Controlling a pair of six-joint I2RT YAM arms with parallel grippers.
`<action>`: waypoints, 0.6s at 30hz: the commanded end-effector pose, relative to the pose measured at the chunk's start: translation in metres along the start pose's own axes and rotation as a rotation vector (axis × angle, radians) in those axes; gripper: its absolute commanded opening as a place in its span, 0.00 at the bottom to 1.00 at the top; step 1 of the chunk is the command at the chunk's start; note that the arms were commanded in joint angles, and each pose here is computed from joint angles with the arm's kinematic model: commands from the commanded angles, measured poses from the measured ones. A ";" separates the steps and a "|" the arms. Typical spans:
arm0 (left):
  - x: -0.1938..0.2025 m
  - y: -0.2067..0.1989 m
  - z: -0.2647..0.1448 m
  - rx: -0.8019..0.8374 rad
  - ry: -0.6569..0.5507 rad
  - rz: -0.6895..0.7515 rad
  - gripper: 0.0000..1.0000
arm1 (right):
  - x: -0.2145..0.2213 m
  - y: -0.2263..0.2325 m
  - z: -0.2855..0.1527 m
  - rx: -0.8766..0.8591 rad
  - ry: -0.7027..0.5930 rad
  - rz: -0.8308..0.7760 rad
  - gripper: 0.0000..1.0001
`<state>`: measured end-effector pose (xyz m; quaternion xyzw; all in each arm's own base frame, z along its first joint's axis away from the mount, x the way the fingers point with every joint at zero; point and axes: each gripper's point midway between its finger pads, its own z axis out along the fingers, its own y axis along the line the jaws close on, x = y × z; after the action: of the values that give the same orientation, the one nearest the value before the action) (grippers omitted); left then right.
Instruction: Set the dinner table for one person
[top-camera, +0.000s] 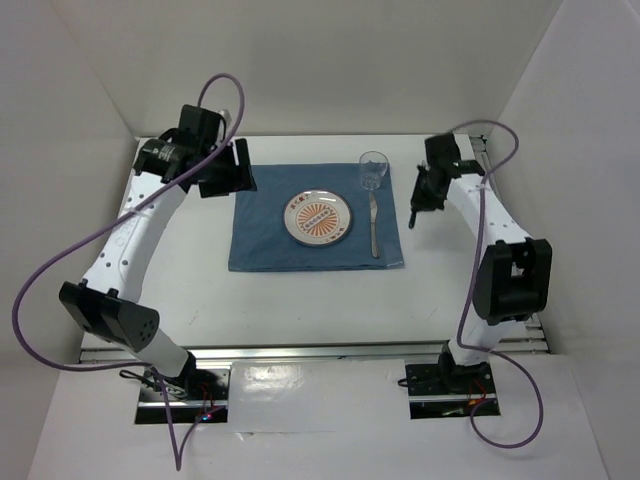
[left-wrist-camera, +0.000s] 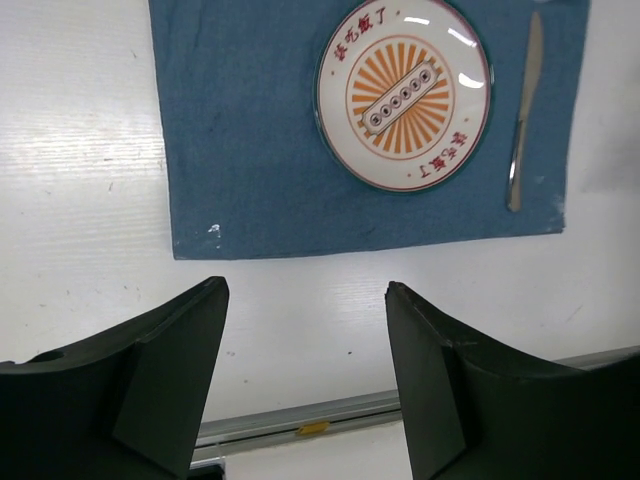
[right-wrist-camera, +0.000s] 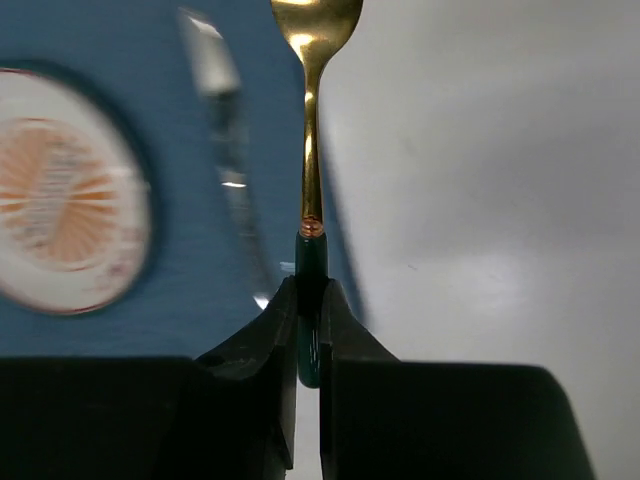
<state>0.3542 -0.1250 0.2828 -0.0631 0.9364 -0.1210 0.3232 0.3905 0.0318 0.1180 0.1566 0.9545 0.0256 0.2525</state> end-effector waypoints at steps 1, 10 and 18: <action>-0.018 0.001 -0.035 0.076 -0.063 -0.079 0.79 | -0.033 0.074 -0.086 -0.165 -0.147 -0.088 0.00; -0.029 0.008 -0.076 0.116 -0.210 -0.164 0.79 | -0.014 0.264 -0.125 -0.474 -0.188 -0.283 0.00; -0.030 0.020 -0.100 0.093 -0.317 -0.214 0.79 | 0.019 0.355 -0.088 -0.550 -0.189 -0.263 0.00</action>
<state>0.3133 -0.0905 0.3497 -0.1436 0.8815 -0.1835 0.4106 0.4195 0.3557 0.2089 -0.0714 0.9162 0.2045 0.3372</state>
